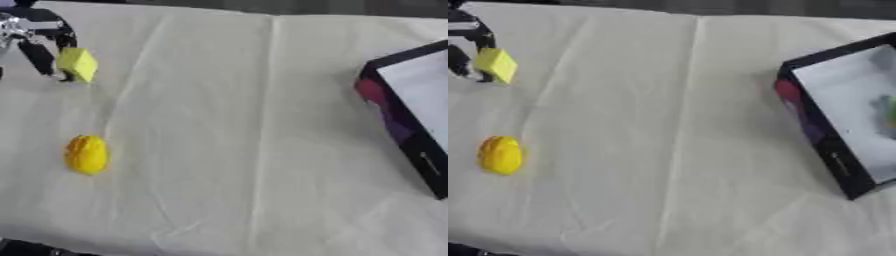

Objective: Pick up the objects with one hand, pass them to the other hand, and then place them into the box on the other side of the table.

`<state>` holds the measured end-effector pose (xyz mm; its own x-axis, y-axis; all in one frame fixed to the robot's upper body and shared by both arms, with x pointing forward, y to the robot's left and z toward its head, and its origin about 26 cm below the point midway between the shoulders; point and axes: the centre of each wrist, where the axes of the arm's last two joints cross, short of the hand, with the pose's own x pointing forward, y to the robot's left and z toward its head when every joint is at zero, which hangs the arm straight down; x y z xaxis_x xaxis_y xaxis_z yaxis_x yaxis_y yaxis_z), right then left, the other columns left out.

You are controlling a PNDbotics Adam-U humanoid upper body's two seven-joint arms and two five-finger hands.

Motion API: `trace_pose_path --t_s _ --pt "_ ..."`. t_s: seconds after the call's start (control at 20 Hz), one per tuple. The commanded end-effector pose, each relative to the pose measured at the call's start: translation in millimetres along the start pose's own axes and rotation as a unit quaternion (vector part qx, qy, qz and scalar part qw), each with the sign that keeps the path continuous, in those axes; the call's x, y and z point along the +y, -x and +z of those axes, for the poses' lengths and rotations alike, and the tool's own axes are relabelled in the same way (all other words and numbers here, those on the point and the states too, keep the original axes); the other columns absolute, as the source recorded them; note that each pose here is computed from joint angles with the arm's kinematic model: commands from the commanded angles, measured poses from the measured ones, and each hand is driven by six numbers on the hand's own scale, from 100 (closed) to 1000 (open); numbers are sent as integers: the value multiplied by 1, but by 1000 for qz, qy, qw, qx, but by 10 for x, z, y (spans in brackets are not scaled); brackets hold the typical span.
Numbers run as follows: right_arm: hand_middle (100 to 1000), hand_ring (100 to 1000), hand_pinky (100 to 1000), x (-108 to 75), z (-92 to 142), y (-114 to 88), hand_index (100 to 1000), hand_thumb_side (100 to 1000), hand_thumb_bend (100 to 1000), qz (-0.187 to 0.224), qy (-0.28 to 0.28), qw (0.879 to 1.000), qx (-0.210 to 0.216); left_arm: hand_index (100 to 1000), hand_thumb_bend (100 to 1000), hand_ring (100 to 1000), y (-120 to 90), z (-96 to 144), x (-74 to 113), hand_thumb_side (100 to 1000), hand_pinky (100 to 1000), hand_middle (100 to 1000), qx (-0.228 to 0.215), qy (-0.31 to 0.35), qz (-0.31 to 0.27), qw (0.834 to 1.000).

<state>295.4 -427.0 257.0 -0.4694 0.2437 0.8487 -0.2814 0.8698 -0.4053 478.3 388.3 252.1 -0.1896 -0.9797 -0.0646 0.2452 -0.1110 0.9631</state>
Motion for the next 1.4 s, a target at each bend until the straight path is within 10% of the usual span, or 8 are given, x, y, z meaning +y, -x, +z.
trace_pose_path --t_s 0.05,0.75,1.4 --pt "943 919 1000 -70 -62 -191 1000 581 100 18 -13 1000 -11 481 318 665 82 166 236 100 790 448 0 -64 18 998" --pt "981 933 1000 124 -493 -582 1000 525 100 3 -112 990 -85 482 248 631 -136 110 -36 100 745 454 -15 -104 168 980" --pt "1000 954 1000 460 -968 -779 1000 468 100 8 -238 959 -152 495 203 612 -767 -59 -353 100 722 465 -64 -160 254 952"
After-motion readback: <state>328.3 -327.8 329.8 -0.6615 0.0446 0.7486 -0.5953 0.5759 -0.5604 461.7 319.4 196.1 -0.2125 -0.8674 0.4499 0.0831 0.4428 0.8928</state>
